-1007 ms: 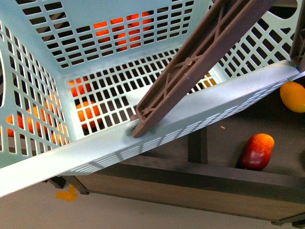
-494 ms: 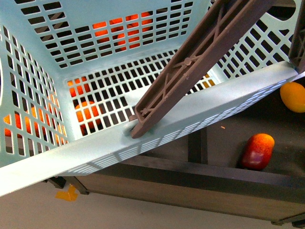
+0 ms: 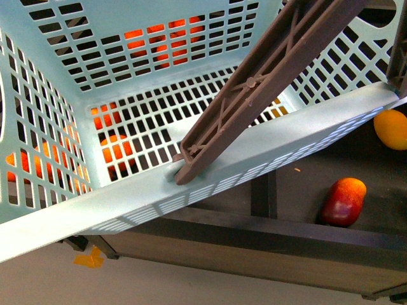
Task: Pick mango and avocado into basket
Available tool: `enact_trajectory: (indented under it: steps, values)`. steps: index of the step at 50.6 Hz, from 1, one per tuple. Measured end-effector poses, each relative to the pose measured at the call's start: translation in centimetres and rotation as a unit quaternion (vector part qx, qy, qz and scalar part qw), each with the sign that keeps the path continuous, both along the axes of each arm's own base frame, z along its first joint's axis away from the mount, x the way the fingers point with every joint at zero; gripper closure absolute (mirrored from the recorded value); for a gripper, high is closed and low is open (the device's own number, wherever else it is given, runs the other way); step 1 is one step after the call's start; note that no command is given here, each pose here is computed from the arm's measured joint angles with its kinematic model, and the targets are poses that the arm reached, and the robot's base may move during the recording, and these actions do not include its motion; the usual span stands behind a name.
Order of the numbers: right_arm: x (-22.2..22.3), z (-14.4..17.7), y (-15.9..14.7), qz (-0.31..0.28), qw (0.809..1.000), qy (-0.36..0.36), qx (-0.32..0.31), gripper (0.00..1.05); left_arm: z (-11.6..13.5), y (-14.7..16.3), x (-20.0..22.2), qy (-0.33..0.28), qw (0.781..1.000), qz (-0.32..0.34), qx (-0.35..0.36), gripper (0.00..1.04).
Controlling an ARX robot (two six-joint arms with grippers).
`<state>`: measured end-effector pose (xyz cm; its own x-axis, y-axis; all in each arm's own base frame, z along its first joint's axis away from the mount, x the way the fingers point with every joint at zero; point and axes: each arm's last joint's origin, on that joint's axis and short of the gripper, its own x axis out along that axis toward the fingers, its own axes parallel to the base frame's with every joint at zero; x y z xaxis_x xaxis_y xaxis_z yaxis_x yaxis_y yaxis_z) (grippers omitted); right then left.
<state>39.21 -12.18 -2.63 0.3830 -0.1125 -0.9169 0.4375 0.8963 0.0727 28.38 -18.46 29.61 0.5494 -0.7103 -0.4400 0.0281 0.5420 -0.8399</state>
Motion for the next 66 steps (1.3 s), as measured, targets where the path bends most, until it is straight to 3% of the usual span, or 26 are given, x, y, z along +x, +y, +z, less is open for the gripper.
enact_trajectory:
  steps: [45,57,66]
  values:
    - [3.0,-2.7,0.2,-0.023,0.999,0.01,0.024,0.09,0.0,0.0,0.0,0.0,1.0,0.0,0.0,1.0]
    - [3.0,-2.8,0.2,-0.025,0.999,0.014,0.023,0.39,0.0,0.0,0.0,0.0,1.0,0.001,0.0,1.0]
    - [2.8,-2.8,0.2,-0.025,0.999,0.013,0.024,0.42,0.0,0.0,0.0,0.0,1.0,0.001,0.0,1.0]
